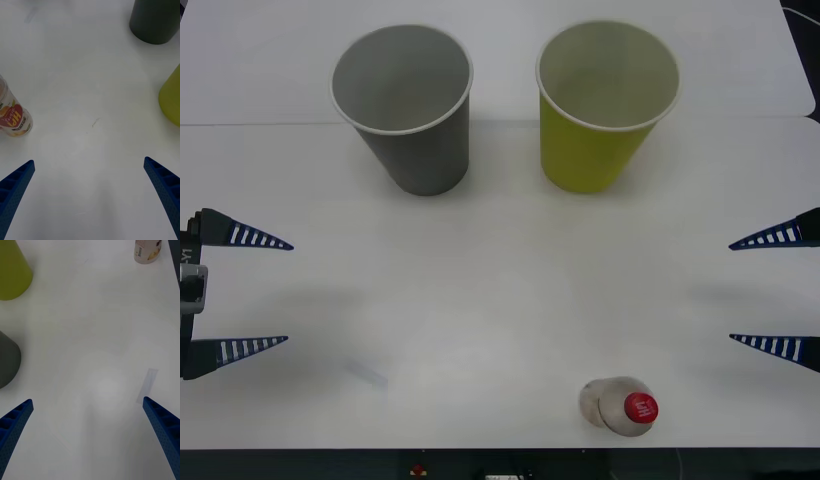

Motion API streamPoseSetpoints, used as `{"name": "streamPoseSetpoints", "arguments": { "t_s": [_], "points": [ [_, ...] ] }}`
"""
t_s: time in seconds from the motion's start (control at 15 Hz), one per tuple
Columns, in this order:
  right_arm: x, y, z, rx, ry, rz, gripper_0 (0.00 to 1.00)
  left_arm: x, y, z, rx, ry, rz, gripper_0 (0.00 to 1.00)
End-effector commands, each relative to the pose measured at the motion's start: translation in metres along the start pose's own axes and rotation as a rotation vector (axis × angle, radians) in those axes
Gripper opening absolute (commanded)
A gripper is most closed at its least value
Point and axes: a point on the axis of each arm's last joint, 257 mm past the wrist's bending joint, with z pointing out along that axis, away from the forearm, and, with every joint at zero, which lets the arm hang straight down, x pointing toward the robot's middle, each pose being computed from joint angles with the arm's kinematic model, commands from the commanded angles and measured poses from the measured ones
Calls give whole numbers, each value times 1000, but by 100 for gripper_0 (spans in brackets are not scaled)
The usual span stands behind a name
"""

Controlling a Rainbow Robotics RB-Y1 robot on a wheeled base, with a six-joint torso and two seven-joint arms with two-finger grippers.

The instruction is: Put the can into the green bin and the plastic bottle into the gray bin

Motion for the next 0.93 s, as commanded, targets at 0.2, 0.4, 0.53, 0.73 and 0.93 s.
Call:
{"name": "streamPoseSetpoints", "arguments": {
  "t_s": [0.2,0.4,0.53,0.73,0.93],
  "points": [
    [-8,-2,0,7,-42,16,100,0,0,0,0,0,0,100],
    [-7,-2,-2,2,-51,22,100,0,0,0,0,0,0,100],
    [-3,0,-3,-24,-53,15,100,0,0,0,0,0,0,100],
    [2,11,1,-67,-110,-13,100,0,0,0,0,0,0,100],
    [13,23,15,-103,-200,-9,100,0,0,0,0,0,0,100]
  ]
}}
